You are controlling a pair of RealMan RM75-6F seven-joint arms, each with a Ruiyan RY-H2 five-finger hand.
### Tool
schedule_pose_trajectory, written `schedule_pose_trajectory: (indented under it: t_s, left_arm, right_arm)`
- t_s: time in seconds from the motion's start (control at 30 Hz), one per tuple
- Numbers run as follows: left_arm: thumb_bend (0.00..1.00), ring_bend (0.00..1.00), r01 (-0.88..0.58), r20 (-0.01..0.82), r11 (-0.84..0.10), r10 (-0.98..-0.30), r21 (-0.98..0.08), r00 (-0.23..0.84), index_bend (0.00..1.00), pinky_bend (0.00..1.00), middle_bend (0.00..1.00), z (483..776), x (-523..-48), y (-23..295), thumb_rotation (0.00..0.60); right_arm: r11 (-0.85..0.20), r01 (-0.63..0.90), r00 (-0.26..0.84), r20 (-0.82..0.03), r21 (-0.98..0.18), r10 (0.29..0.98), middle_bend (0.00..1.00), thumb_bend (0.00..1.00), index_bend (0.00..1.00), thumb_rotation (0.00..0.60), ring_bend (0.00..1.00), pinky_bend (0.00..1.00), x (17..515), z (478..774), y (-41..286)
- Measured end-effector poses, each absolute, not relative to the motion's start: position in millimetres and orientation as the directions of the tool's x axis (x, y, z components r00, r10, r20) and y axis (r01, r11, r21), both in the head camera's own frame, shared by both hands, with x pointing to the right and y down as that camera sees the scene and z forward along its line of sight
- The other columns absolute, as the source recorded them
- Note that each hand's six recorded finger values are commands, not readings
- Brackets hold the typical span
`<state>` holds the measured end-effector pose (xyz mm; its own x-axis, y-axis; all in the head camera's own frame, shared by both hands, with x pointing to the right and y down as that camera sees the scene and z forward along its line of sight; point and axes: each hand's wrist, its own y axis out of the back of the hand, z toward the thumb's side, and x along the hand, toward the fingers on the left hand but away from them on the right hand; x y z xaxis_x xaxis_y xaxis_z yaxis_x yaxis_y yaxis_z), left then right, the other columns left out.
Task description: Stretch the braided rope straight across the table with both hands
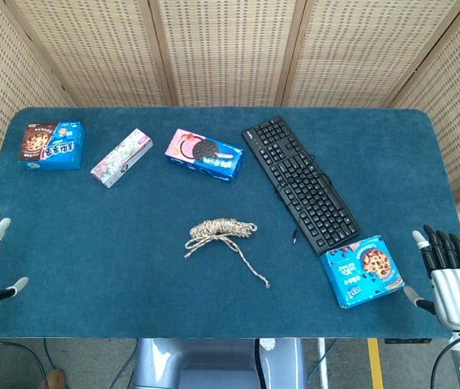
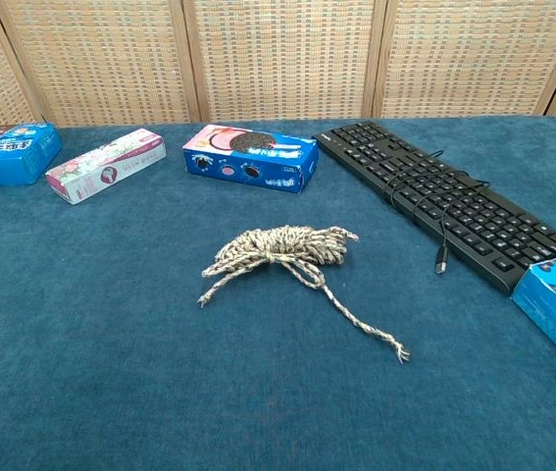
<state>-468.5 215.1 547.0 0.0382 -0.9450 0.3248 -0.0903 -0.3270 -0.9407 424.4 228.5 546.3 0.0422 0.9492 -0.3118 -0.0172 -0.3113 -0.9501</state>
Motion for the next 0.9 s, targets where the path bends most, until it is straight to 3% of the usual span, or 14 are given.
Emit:
schedule_pose_trajectory:
  t_s: [0.33, 0.53, 0.8, 0.9]
  left_arm:
    - [0.0, 0.0, -0.092, 0.336, -0.338, -0.941, -0.937, 0.042, 0.0, 0.0, 0.0, 550.3, -466.1, 214.8, 0.6]
    - [0.0, 0.0, -0.096, 0.339, -0.341, -0.94, -0.935, 0.042, 0.0, 0.0, 0.0, 551.8, -465.6, 213.8, 0.6]
    - [0.0, 0.0, -0.094, 0.342, -0.344, -0.939, -0.934, 0.033, 0.0, 0.0, 0.0, 552.4, -465.5, 213.7, 0.6]
    - [0.0, 0.0, -0.089, 0.346, -0.348, -0.938, -0.933, 0.032, 0.0, 0.0, 0.0, 553.9, -464.7, 213.7, 0.6]
  right_arm:
    - [-0.33, 0.004, 0.069, -0.329, -0.944, 0.942, 0.0, 0.0, 0.07, 0.6, 0.0, 0.0, 416.4, 549.1, 227.7]
    - [-0.366, -0.003, 0.216, -0.358, -0.93, 0.908, 0.0, 0.0, 0.14, 0.6, 0.0, 0.0, 383.6, 553.7, 215.0]
    - [-0.483, -0.019, 0.45, -0.439, -0.875, 0.778, 0.0, 0.0, 0.26, 0.6, 0.0, 0.0, 324.4, 568.7, 195.2]
    - [-0.527, -0.044, 0.52, -0.47, -0.849, 0.713, 0.0, 0.07, 0.28, 0.6, 0.0, 0.0, 301.1, 578.0, 188.4]
